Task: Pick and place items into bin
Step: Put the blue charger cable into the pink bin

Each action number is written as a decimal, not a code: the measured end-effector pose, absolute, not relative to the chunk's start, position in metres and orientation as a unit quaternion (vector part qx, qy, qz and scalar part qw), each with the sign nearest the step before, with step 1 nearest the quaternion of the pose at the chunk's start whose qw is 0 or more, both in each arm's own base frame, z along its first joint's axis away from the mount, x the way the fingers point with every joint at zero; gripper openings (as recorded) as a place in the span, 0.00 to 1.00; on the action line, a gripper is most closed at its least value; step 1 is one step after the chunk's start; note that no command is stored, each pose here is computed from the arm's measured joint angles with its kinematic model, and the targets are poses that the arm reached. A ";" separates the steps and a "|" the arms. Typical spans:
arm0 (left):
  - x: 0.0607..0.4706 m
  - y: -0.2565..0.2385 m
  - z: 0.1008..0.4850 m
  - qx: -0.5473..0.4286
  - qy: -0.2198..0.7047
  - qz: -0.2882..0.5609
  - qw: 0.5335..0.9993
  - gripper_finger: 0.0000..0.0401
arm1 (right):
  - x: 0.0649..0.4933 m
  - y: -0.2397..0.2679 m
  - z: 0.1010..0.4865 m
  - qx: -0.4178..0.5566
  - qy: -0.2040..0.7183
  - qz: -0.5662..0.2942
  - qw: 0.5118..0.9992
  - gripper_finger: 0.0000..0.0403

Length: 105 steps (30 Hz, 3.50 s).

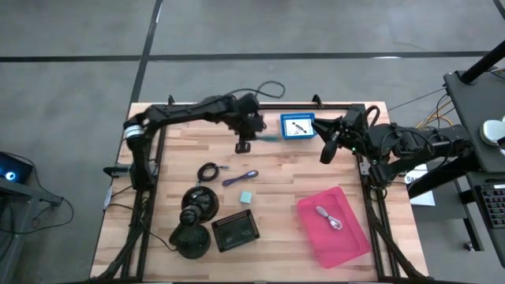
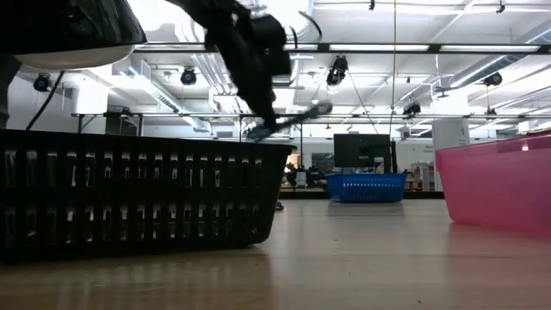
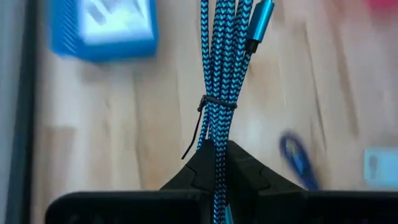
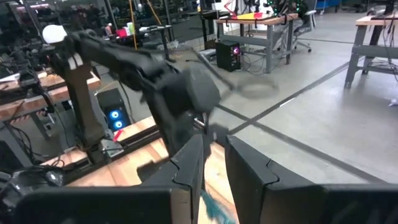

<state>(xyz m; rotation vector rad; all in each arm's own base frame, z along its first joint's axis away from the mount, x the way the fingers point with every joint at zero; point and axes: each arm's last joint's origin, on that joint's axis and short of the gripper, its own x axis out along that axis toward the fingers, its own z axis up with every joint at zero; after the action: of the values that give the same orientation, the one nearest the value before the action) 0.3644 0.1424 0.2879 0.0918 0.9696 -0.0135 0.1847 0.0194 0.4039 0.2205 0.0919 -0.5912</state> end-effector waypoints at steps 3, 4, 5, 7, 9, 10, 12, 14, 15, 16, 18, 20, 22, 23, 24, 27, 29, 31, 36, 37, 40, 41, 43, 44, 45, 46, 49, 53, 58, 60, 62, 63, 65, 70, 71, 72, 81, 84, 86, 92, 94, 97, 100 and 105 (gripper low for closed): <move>0.357 0.142 0.314 0.039 0.412 0.016 0.910 0.01 | 0.185 0.020 0.404 0.108 0.046 -0.291 0.950 0.15; 0.354 0.141 0.322 0.036 0.394 0.022 0.918 0.01 | 0.185 0.019 0.404 0.108 0.046 -0.291 0.950 0.15; 0.351 0.141 0.329 0.032 0.379 0.026 0.924 0.01 | 0.185 0.020 0.403 0.107 0.047 -0.291 0.950 0.15; 0.346 0.139 0.342 0.023 0.347 0.031 0.937 0.01 | 0.185 0.020 0.403 0.105 0.047 -0.291 0.950 0.15; 0.341 0.136 0.356 0.018 0.307 0.038 0.951 0.00 | 0.186 0.020 0.403 0.105 0.047 -0.291 0.950 0.15; 0.338 0.134 0.362 0.017 0.293 0.039 0.955 0.00 | 0.186 0.020 0.403 0.105 0.046 -0.291 0.950 0.15; 0.334 0.132 0.377 0.020 0.248 0.037 0.968 0.00 | 0.187 0.020 0.403 0.100 0.049 -0.291 0.950 0.15; 0.329 0.129 0.387 0.013 0.221 0.021 0.975 0.00 | 0.189 0.020 0.402 0.083 0.055 -0.290 0.952 0.15; 0.327 0.128 0.392 0.013 0.203 0.015 0.979 0.00 | 0.189 0.020 0.402 0.075 0.058 -0.289 0.952 0.15; 0.326 0.127 0.396 0.015 0.190 0.008 0.982 0.00 | 0.189 0.020 0.402 0.070 0.060 -0.289 0.953 0.15; 0.321 0.127 0.400 0.012 0.172 0.005 0.985 0.00 | 0.190 0.021 0.401 0.068 0.062 -0.289 0.953 0.15; 0.317 0.129 0.402 0.004 0.147 0.005 0.989 0.00 | 0.191 0.021 0.401 0.067 0.062 -0.289 0.953 0.15; 0.313 0.131 0.403 -0.013 0.121 -0.008 0.993 0.00 | 0.191 0.021 0.401 0.066 0.063 -0.289 0.953 0.15; 0.311 0.132 0.402 -0.022 0.106 -0.020 0.994 0.00 | 0.191 0.021 0.401 0.065 0.063 -0.289 0.953 0.15; 0.310 0.132 0.401 -0.030 0.090 -0.034 0.995 0.00 | 0.191 0.021 0.401 0.065 0.063 -0.289 0.953 0.15; 0.307 0.131 0.394 -0.051 0.055 -0.069 0.995 0.00 | 0.191 0.021 0.401 0.065 0.064 -0.289 0.953 0.15; 0.305 0.131 0.388 -0.056 0.036 -0.082 0.994 0.00 | 0.191 0.021 0.401 0.065 0.063 -0.289 0.953 0.15; 0.303 0.129 0.381 -0.056 0.017 -0.094 0.994 0.00 | 0.191 0.021 0.401 0.065 0.063 -0.289 0.953 0.15; 0.298 0.126 0.365 -0.081 -0.034 -0.120 0.989 0.00 | 0.193 0.022 0.400 0.066 0.067 -0.277 0.956 0.22; 0.297 0.125 0.362 -0.090 -0.041 -0.122 0.988 0.00 | 0.194 0.022 0.399 0.066 0.068 -0.276 0.957 0.24; 0.296 0.125 0.353 -0.105 -0.052 -0.125 0.985 0.00 | 0.198 0.023 0.397 0.064 0.074 -0.276 0.956 0.33; 0.296 0.125 0.351 -0.108 -0.052 -0.125 0.985 0.00 | 0.200 0.023 0.395 0.063 0.077 -0.277 0.956 0.37; 0.296 0.125 0.349 -0.110 -0.050 -0.123 0.985 0.00 | 0.204 0.023 0.394 0.064 0.078 -0.281 0.954 0.43; 0.296 0.125 0.347 -0.112 -0.047 -0.123 0.985 0.00 | 0.207 0.022 0.392 0.063 0.080 -0.284 0.953 0.45; 0.296 0.125 0.346 -0.113 -0.046 -0.123 0.985 0.00 | 0.209 0.022 0.392 0.064 0.079 -0.287 0.953 0.48; 0.296 0.125 0.345 -0.114 -0.044 -0.123 0.985 0.00 | 0.212 0.021 0.391 0.066 0.077 -0.289 0.952 0.50; 0.296 0.125 0.344 -0.114 -0.044 -0.123 0.985 0.00 | 0.223 0.020 0.388 0.066 0.073 -0.296 0.950 0.54; 0.296 0.125 0.344 -0.114 -0.044 -0.122 0.985 0.00 | 0.235 0.017 0.385 0.065 0.068 -0.304 0.948 0.56; 0.296 0.125 0.343 -0.115 -0.042 -0.122 0.985 0.00 | 0.246 0.014 0.382 0.062 0.059 -0.312 0.946 0.57; 0.296 0.125 0.341 -0.116 -0.041 -0.121 0.985 0.00 | 0.249 0.012 0.383 0.067 0.048 -0.316 0.945 0.57; 0.296 0.125 0.340 -0.117 -0.040 -0.121 0.985 0.00 | 0.253 0.009 0.383 0.070 0.041 -0.321 0.943 0.57; 0.296 0.125 0.340 -0.116 -0.039 -0.121 0.985 0.00 | 0.255 0.008 0.383 0.073 0.036 -0.323 0.943 0.57; 0.296 0.125 0.340 -0.116 -0.039 -0.121 0.985 0.00 | 0.257 0.005 0.382 0.075 0.033 -0.324 0.943 0.57; 0.296 0.124 0.340 -0.116 -0.038 -0.124 0.985 0.00 | 0.265 -0.002 0.385 0.081 0.019 -0.247 0.966 0.57; 0.296 0.124 0.339 -0.116 -0.038 -0.124 0.985 0.00 | 0.267 -0.003 0.386 0.078 0.015 -0.233 0.969 0.57; 0.296 0.124 0.339 -0.116 -0.037 -0.125 0.985 0.00 | 0.268 -0.005 0.387 0.077 0.011 -0.228 0.970 0.57; 0.296 0.124 0.336 -0.119 -0.033 -0.127 0.984 0.00 | 0.274 -0.019 0.385 0.060 0.007 -0.250 0.966 0.57; 0.296 0.124 0.335 -0.119 -0.032 -0.127 0.984 0.00 | 0.275 -0.022 0.384 0.062 0.006 -0.243 0.968 0.57; 0.297 0.125 0.334 -0.120 -0.031 -0.128 0.984 0.00 | 0.275 -0.024 0.384 0.065 0.007 -0.237 0.969 0.57; 0.297 0.125 0.333 -0.120 -0.029 -0.129 0.984 0.00 | 0.283 -0.030 0.380 0.069 0.003 -0.235 0.969 0.57; 0.297 0.125 0.333 -0.121 -0.028 -0.129 0.984 0.00 | 0.285 -0.031 0.378 0.069 0.003 -0.237 0.969 0.57; 0.297 0.125 0.334 -0.120 -0.029 -0.130 0.984 0.00 | 0.291 -0.032 0.374 0.068 0.007 -0.237 0.969 0.57; 0.297 0.125 0.334 -0.120 -0.029 -0.130 0.984 0.00 | 0.296 -0.033 0.370 0.068 0.009 -0.235 0.970 0.57; 0.297 0.125 0.333 -0.121 -0.028 -0.130 0.984 0.00 | 0.303 -0.033 0.368 0.071 0.003 -0.189 0.979 0.57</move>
<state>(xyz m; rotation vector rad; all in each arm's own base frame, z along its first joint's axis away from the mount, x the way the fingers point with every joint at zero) 0.2971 0.1249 0.3332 -0.2430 -0.0573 -0.2611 0.3034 -0.0328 0.3676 0.1433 0.0059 -0.3805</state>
